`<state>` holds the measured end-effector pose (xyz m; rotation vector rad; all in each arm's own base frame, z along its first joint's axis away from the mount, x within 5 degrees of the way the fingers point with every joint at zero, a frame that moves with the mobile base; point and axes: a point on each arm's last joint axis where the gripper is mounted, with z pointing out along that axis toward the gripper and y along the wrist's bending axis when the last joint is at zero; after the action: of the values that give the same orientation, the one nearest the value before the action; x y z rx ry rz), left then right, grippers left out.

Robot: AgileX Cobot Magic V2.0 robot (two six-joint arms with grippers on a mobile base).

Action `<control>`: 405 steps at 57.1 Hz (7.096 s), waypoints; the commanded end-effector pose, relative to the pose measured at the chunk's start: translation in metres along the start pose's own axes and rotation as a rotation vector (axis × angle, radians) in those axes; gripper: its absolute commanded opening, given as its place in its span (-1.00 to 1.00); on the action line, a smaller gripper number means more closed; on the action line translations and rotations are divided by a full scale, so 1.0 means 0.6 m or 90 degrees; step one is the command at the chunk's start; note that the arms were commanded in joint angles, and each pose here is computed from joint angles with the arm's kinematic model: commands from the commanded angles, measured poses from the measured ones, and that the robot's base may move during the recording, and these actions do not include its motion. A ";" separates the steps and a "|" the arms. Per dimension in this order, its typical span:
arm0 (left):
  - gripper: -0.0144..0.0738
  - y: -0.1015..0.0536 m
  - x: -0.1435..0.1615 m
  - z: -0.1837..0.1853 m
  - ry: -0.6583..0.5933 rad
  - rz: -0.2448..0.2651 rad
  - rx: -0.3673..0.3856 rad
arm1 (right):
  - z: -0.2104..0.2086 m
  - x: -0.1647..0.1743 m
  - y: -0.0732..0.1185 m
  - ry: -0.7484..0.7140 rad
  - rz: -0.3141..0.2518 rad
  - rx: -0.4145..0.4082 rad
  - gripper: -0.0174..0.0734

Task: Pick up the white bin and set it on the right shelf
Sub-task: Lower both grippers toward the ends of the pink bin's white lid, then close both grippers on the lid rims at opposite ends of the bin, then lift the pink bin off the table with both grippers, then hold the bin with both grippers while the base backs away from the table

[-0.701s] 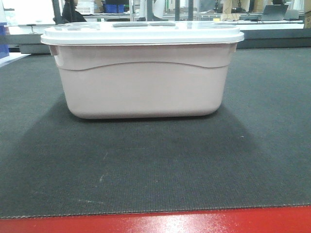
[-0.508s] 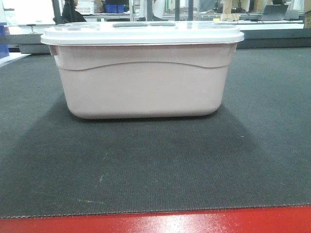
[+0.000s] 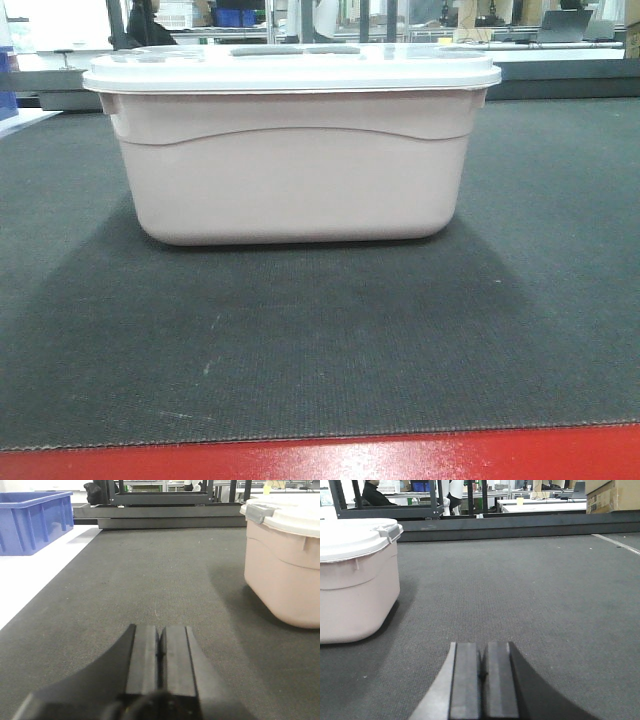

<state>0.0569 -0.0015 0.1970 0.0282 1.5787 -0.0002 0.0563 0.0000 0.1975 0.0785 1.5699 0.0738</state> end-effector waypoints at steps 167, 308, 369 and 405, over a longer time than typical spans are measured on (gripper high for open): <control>0.56 -0.043 -0.153 0.588 0.385 -0.695 0.584 | 0.625 -0.115 0.070 0.371 0.654 -0.554 0.76; -0.96 -0.135 -0.479 0.436 0.139 -0.405 0.882 | 0.362 -0.474 0.136 0.077 0.431 -0.790 -0.46; -0.96 -0.135 -0.504 0.408 0.113 -0.386 0.884 | 0.309 -0.513 0.143 0.027 0.397 -0.786 -0.46; -0.96 -0.135 -0.504 0.408 0.113 -0.386 0.884 | 0.309 -0.513 0.143 0.027 0.397 -0.786 -0.46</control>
<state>0.3574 -0.0613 0.4630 0.2397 1.5533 -1.3881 0.2835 0.0329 0.4807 -0.1495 1.4454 1.2496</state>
